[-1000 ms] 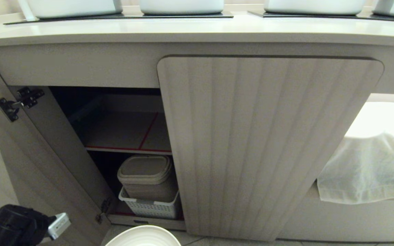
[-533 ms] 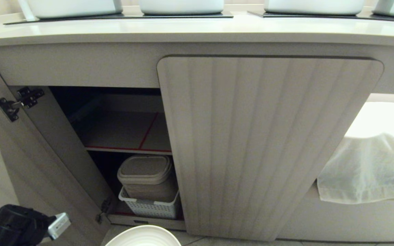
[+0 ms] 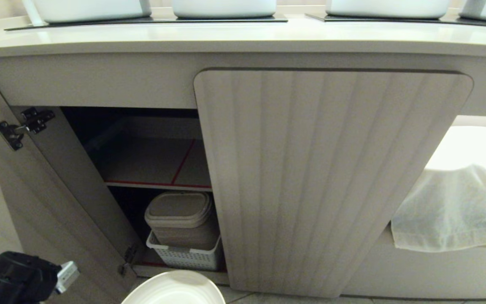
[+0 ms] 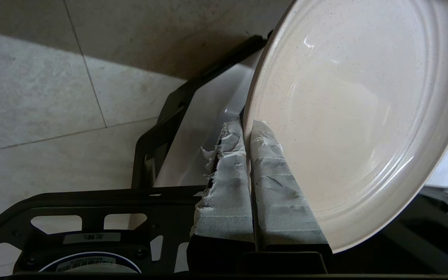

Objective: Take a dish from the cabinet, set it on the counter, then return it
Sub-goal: Put it back into the cabinet

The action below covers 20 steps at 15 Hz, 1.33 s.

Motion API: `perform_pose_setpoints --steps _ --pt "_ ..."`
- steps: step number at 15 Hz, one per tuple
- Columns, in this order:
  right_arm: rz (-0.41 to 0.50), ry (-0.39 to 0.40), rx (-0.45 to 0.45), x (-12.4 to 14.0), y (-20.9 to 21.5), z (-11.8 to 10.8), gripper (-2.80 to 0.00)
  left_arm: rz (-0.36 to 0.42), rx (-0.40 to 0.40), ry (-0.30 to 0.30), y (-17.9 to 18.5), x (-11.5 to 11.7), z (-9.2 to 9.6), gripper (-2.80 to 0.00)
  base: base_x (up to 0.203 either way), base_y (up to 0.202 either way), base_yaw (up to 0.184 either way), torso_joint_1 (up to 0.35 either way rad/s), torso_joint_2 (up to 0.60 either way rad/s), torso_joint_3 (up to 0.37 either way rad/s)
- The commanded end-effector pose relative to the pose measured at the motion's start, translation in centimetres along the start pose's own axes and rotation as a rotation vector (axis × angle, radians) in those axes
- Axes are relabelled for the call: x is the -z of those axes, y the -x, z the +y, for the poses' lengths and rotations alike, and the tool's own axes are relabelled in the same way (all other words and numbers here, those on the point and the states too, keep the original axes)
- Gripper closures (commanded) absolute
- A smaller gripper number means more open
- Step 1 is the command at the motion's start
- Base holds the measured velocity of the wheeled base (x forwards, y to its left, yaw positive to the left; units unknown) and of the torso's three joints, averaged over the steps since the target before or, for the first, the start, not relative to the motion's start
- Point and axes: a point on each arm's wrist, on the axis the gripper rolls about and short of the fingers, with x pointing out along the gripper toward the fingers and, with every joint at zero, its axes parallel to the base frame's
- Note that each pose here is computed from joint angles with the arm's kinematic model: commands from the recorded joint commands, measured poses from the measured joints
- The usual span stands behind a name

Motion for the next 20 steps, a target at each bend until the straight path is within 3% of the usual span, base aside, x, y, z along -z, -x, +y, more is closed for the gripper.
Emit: perform_pose_setpoints --steps 1,4,8,11,16,20 --pt "0.0 0.0 0.0 0.0 0.0 0.0 0.0 -0.026 0.009 0.025 0.4 0.1 0.1 0.0 0.0 0.0 0.0 0.0 0.0 0.0" --pt "0.003 0.0 0.0 0.0 0.0 0.0 0.0 -0.094 -0.016 0.133 0.9 0.2 0.2 0.0 0.0 0.0 0.0 0.0 0.0 0.0" --pt "0.0 0.0 0.0 0.0 0.0 0.0 0.0 -0.174 0.01 0.198 2.1 0.6 0.5 0.0 0.0 0.0 0.0 0.0 0.0 0.0" --pt "0.0 0.0 0.0 0.0 0.0 0.0 0.0 -0.203 -0.005 0.29 2.4 0.9 0.7 0.0 0.0 0.0 0.0 0.0 0.0 0.0" --pt "0.001 0.0 0.0 0.0 0.0 0.0 0.0 -0.245 -0.048 0.393 2.6 0.3 1.3 0.0 0.0 0.0 0.0 0.0 0.0 0.0" --pt "0.0 0.0 0.0 0.0 0.0 0.0 0.0 -0.282 -0.028 0.406 3.2 -1.1 0.6 0.0 0.0 0.0 0.0 0.0 0.0 0.0"
